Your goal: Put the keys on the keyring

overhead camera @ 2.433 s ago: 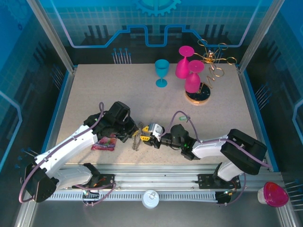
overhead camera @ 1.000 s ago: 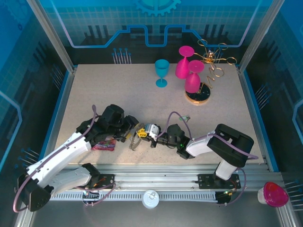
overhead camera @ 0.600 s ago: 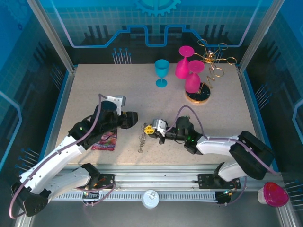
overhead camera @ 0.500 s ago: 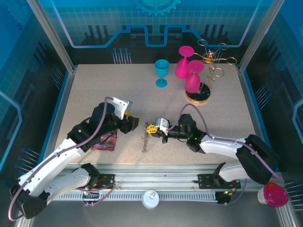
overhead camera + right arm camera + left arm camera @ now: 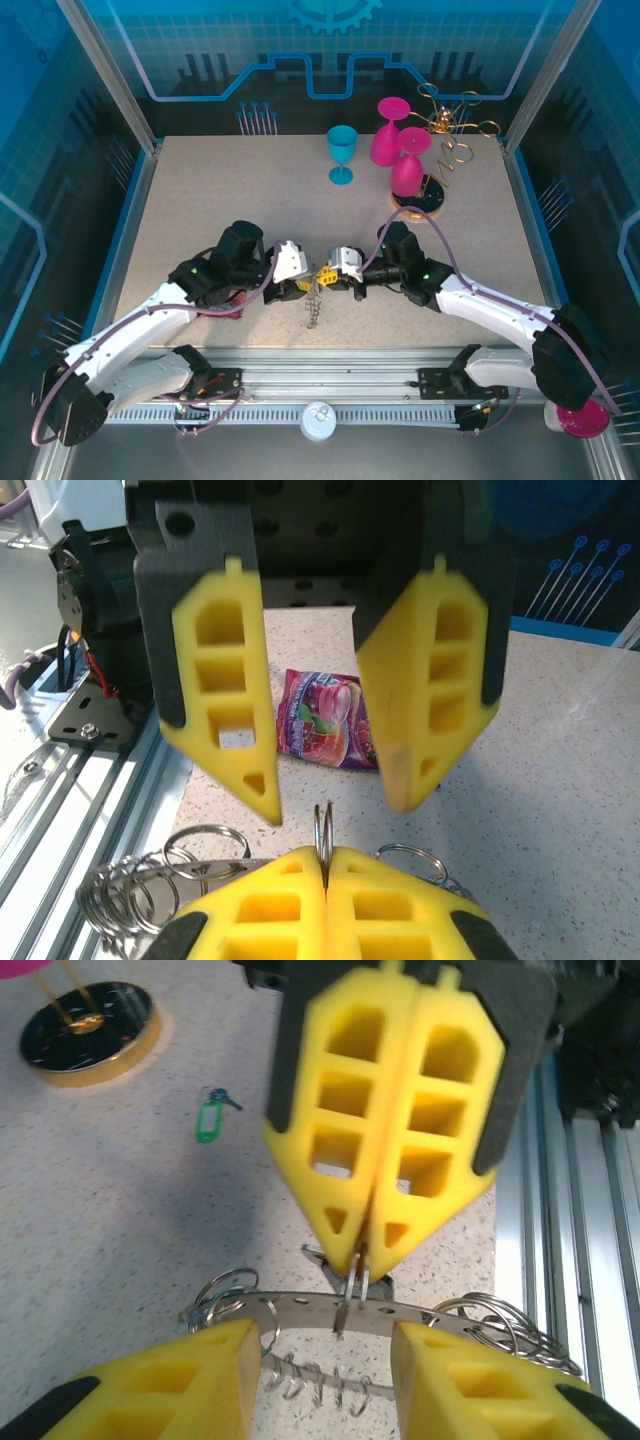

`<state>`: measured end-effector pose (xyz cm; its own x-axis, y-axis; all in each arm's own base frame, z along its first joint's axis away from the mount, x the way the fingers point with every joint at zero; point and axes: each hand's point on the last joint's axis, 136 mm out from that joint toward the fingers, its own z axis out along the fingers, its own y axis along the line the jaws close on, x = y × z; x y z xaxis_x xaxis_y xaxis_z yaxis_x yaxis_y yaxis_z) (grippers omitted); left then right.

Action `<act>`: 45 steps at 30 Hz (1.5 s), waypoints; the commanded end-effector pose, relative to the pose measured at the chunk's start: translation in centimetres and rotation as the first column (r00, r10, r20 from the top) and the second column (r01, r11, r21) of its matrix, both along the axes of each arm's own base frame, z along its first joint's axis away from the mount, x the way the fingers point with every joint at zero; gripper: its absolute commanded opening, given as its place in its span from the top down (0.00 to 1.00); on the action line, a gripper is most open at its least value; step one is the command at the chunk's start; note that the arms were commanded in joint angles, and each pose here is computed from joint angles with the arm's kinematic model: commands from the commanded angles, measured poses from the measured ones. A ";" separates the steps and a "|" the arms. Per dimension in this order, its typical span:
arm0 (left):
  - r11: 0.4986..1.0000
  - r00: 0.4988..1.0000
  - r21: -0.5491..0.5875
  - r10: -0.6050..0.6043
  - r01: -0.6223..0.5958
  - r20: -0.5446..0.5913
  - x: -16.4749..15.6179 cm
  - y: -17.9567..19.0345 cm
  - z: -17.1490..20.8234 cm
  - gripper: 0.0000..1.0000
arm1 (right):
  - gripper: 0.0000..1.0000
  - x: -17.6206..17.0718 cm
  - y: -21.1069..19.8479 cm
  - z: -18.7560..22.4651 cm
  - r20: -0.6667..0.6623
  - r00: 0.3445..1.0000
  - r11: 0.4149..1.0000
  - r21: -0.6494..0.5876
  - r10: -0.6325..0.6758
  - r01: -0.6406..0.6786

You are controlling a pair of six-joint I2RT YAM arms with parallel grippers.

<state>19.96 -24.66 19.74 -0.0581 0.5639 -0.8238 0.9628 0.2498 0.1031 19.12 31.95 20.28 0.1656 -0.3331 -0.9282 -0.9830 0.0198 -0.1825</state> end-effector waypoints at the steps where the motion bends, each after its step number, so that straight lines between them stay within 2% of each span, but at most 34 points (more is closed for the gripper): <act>1: 0.993 0.991 -0.025 -0.116 0.118 0.067 -0.8 -1.1 0.4 0.67 | 1.00 -0.4 0.0 1.5 0.022 0.999 0.999 0.006 0.036 -0.036; 11: 0.988 0.988 -0.055 -0.137 0.141 0.077 -0.9 -1.6 0.4 0.88 | 1.00 -0.6 0.7 1.8 0.027 0.998 0.998 -0.002 0.060 -0.060; 14: 0.988 0.987 -0.053 -0.140 0.144 0.076 -0.9 -1.7 0.3 0.99 | 1.00 -0.7 1.0 1.9 0.027 0.998 0.998 0.006 0.062 -0.062; 16: 0.989 0.987 -0.043 -0.140 0.143 0.082 -0.9 -1.7 0.1 1.00 | 0.99 -0.2 0.9 2.1 0.027 0.999 0.999 0.016 0.028 -0.028; 17: 0.989 0.986 -0.040 -0.137 0.141 0.092 -0.8 -1.6 0.1 1.00 | 0.92 0.1 0.7 2.1 0.028 1.000 1.000 0.020 0.004 -0.005; 19: 0.991 0.984 -0.038 -0.124 0.130 0.124 -0.5 -1.5 0.1 1.00 | 0.68 0.9 0.0 2.2 0.031 0.997 0.997 0.035 -0.068 0.067; 22: 0.993 0.973 -0.041 -0.101 0.112 0.207 0.1 -1.4 0.5 1.00 | 0.61 1.3 -1.5 1.7 0.009 0.991 0.990 0.033 -0.136 0.136; 29: 0.994 0.947 -0.046 -0.082 0.101 0.310 0.5 -1.3 0.9 1.00 | 0.64 0.2 -2.3 0.2 -0.030 0.988 0.989 -0.019 -0.150 0.149; 38: 0.993 0.943 -0.054 -0.087 0.110 0.321 0.2 -1.4 0.9 1.00 | 0.69 0.4 -1.2 -0.3 -0.046 0.990 0.990 -0.036 -0.136 0.135; 45: 0.991 0.939 -0.061 -0.090 0.116 0.332 0.2 -1.6 1.1 1.00 | 0.80 0.3 -1.0 -0.6 -0.058 0.991 0.992 -0.038 -0.123 0.121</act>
